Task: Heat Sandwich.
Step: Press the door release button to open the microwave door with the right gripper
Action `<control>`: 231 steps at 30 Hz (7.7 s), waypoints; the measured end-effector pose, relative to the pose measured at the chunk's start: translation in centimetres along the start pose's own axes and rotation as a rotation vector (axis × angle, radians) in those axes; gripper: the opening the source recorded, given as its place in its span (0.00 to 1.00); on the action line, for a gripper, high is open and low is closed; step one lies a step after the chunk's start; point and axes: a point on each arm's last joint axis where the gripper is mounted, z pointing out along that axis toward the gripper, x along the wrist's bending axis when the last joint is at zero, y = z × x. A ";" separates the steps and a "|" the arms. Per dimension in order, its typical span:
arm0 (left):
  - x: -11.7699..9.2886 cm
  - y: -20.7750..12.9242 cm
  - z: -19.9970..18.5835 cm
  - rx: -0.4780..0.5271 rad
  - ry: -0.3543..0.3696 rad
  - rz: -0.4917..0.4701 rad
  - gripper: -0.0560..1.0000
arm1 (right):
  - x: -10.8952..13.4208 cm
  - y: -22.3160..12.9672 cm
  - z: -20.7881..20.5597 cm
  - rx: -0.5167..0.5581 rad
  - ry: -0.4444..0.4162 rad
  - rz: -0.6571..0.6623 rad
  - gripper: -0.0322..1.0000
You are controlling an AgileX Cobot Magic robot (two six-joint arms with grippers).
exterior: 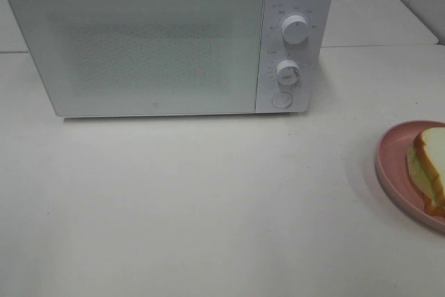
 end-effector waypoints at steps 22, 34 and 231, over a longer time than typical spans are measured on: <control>0.0 0.0 0.0 0.000 0.000 0.000 0.99 | 0.1 0.5 -0.2 0.001 0.000 0.000 0.76; 0.0 0.0 0.0 0.000 0.000 0.000 0.99 | 0.7 3.4 1.6 0.050 -0.005 -0.009 0.76; 0.0 0.0 0.0 0.000 0.000 0.000 0.99 | 16.3 -2.6 28.1 0.080 0.148 1.293 0.04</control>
